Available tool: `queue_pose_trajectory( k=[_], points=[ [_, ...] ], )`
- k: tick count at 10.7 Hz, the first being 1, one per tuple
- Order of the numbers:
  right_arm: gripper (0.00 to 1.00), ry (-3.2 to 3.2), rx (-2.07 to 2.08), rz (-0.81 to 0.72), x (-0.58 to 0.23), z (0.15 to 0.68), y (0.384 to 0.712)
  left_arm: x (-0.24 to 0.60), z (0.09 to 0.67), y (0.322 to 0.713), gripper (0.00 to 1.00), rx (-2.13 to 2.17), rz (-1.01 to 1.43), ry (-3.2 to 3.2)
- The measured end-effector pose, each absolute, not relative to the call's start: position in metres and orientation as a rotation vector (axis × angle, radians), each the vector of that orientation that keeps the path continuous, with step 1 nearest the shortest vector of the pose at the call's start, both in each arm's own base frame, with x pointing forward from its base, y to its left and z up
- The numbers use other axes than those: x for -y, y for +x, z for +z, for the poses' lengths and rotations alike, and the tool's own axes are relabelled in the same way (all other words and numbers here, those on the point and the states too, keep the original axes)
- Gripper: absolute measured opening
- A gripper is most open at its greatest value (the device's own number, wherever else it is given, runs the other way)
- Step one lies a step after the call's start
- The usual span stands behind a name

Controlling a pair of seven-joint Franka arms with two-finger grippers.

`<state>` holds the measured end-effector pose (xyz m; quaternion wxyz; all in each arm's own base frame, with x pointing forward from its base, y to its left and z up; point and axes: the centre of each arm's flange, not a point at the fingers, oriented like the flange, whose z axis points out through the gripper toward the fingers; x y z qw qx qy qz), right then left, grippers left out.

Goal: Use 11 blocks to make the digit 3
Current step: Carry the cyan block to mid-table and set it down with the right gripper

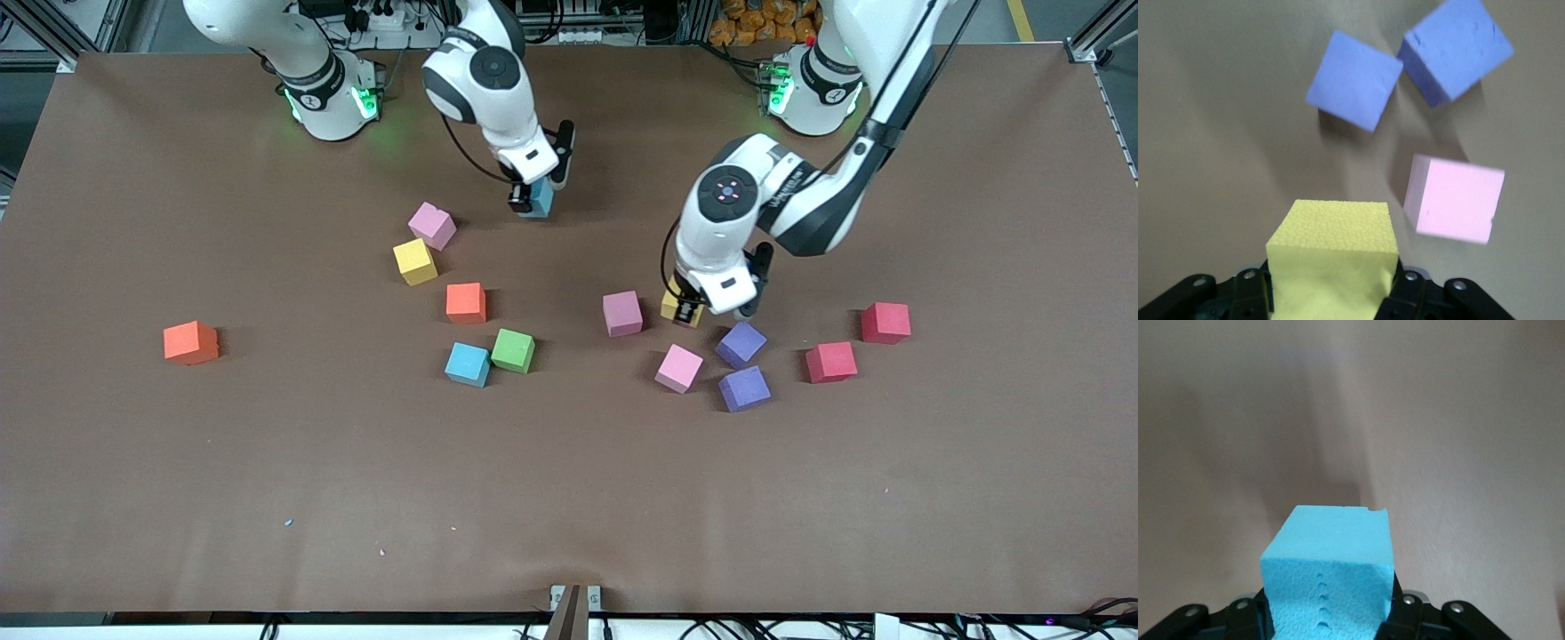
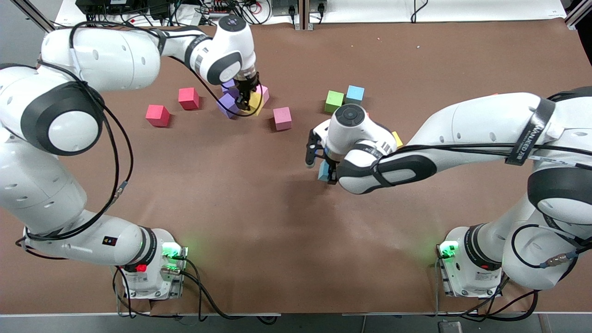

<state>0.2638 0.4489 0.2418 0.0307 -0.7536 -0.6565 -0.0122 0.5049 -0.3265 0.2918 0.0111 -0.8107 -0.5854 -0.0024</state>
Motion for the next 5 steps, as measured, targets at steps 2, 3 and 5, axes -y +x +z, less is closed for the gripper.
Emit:
queue_pose_trajectory(
  k=[2, 3, 5],
  points=[
    [0.59, -2.311, 2.018, -0.077, -0.479, 0.247, 0.272, 0.31, 0.293, 0.509, 0.59, 1.912, 0.056, -2.472],
    [0.59, -2.33, 2.002, -0.047, -0.497, 0.248, 0.274, 0.308, 0.293, 0.507, 0.59, 1.933, 0.083, -2.458],
    [0.59, -2.371, 2.012, 0.024, -0.536, 0.254, 0.275, 0.309, 0.289, 0.497, 0.59, 1.929, 0.108, -2.451]
  ],
)
